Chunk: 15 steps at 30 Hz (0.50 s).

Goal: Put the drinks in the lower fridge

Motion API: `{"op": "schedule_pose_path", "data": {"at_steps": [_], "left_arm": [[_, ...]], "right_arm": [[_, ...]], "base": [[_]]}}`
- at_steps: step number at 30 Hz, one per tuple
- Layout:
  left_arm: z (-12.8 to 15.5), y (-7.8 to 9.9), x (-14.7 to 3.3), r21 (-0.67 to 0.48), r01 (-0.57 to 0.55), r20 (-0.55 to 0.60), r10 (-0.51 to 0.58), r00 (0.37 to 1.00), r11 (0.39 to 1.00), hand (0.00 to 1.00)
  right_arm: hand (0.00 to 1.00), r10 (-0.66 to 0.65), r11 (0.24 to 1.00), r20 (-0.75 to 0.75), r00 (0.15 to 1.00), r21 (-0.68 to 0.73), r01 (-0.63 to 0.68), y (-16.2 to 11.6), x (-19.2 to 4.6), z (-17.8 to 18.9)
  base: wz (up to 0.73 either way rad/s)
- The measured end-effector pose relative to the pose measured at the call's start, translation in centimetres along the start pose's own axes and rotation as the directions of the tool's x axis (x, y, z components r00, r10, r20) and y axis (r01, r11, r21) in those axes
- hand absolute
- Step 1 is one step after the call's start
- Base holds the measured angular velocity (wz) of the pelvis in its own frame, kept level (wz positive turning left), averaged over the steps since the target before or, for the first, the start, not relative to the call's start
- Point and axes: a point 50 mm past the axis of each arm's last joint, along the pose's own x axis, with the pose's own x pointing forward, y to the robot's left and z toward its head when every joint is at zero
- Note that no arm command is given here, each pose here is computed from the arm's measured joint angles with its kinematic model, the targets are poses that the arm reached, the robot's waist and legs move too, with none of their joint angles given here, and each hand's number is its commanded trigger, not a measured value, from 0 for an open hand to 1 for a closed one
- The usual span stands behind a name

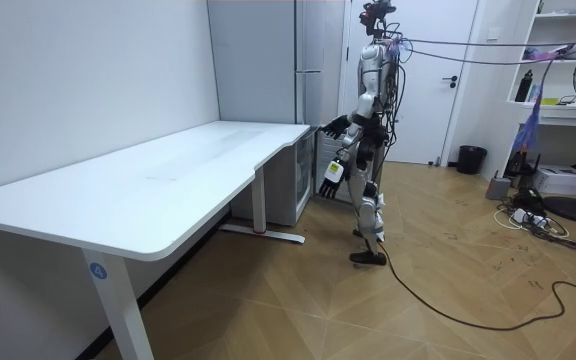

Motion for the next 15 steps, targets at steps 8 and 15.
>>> {"op": "schedule_pose_path", "data": {"at_steps": [8,15], "left_arm": [[0.3,-0.1,0.0,-0.01,0.006,0.02,-0.006,1.0,1.0,0.0],[-0.1,-0.2,-0.1,-0.012,0.017,0.012,-0.016,1.0,1.0,0.0]], "right_arm": [[0.0,-0.183,0.983,0.203,0.962,0.018,0.183,-2.4,-0.3,4.5],[0.0,-0.421,0.906,0.335,0.843,0.109,0.409,-5.7,-1.4,7.4]], "base": [[0.0],[-0.04]]}}
